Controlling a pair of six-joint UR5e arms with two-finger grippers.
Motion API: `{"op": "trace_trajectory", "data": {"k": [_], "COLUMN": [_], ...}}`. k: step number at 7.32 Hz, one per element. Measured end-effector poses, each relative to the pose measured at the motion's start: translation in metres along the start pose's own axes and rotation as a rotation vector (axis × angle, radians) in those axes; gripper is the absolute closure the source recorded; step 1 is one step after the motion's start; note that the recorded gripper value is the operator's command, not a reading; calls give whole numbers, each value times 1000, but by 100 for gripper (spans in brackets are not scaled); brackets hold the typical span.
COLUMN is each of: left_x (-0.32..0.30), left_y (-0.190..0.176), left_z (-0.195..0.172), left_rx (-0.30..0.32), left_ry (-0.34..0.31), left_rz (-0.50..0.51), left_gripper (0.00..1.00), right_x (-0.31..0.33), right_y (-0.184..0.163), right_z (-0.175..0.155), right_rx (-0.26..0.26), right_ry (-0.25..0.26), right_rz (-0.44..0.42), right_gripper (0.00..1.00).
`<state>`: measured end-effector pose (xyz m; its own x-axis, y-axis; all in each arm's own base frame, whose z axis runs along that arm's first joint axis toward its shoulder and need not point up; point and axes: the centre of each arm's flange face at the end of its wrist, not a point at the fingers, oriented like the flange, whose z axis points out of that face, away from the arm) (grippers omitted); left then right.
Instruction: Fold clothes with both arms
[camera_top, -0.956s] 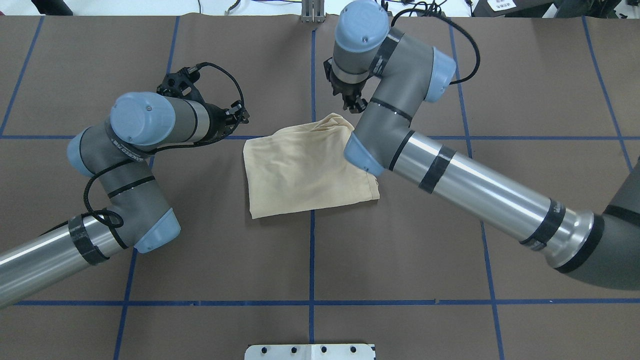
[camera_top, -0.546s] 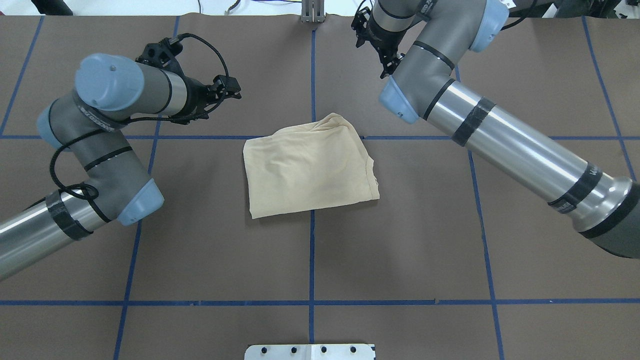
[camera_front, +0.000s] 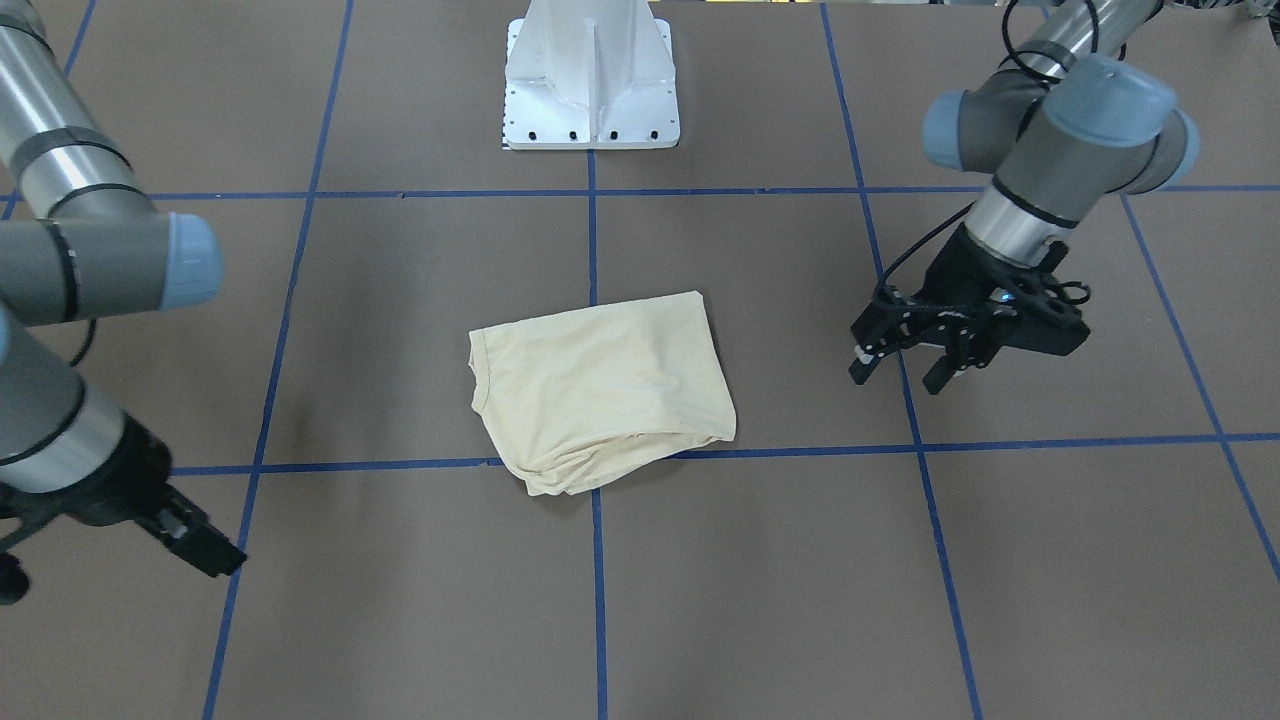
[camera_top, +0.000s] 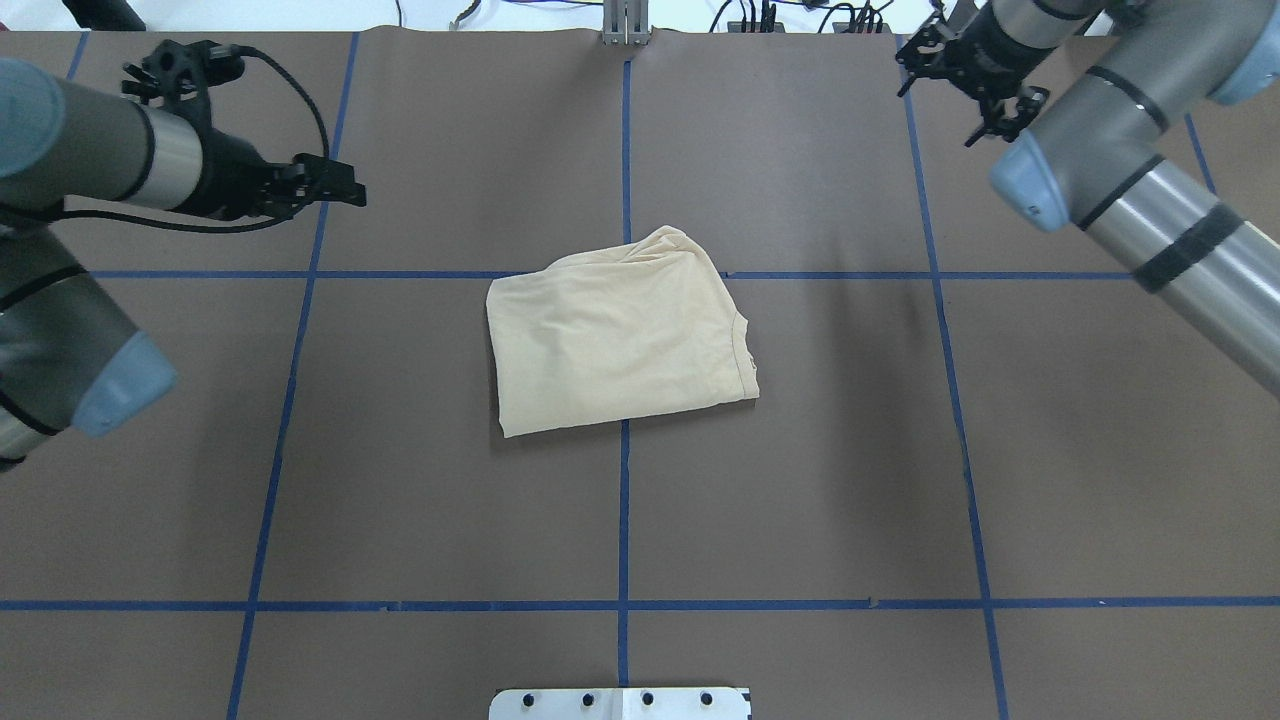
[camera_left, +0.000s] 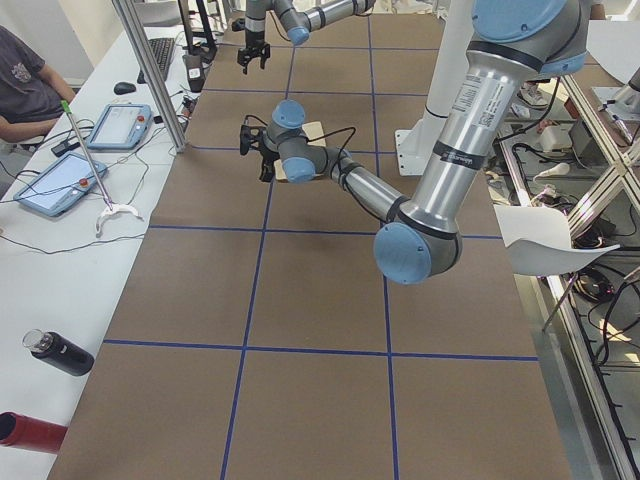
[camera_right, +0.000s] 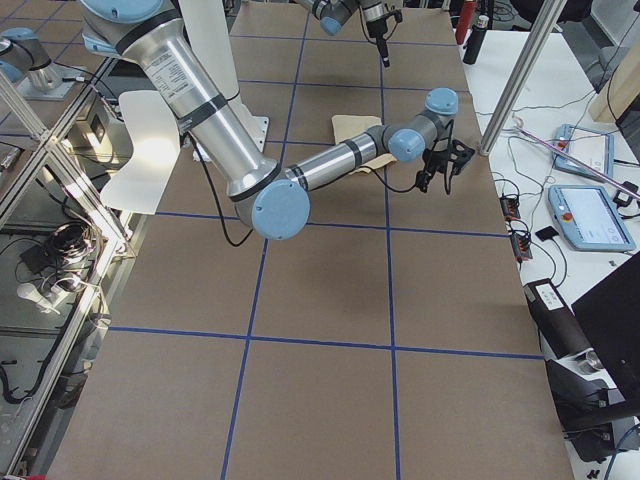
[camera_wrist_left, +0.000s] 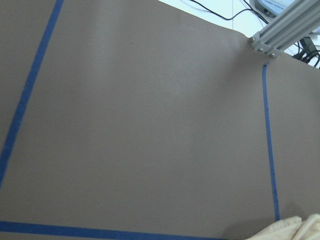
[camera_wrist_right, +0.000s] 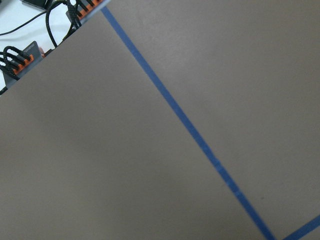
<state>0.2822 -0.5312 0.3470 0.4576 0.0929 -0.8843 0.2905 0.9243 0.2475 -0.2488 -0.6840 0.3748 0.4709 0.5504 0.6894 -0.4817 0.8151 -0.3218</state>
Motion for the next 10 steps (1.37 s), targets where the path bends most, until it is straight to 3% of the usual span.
{"op": "trace_trajectory", "data": {"k": [2,4,5,6,7,10], "left_x": [-90,-187,-223,-254,-274,-296], "left_y": [-1,-5,-11,-18,-21,-8], "left_z": [-64,-121,-148,-174,-193,-210], "left_rx": [-22,-30,-45,-69,-103,-158], "left_ry": [-38,-140,-202,-255,-266,-211], "left_rz": [218,450,518,549,532,436], "left_gripper": [0,0,0,0,0,0], "right_x": [105,208,248,282,311,385], "right_y": [-65,-116,-135,-148,-152,-102], "right_z": [-32,-57,-74,-89,-98,-104], "right_rx": [-9,-30,-56,-81,-96,-115], "right_ry": [6,80,121,144,152,149], "right_rz": [-220,-476,-577,-641,-671,-693], "right_gripper": [0,0,0,0,0,0]}}
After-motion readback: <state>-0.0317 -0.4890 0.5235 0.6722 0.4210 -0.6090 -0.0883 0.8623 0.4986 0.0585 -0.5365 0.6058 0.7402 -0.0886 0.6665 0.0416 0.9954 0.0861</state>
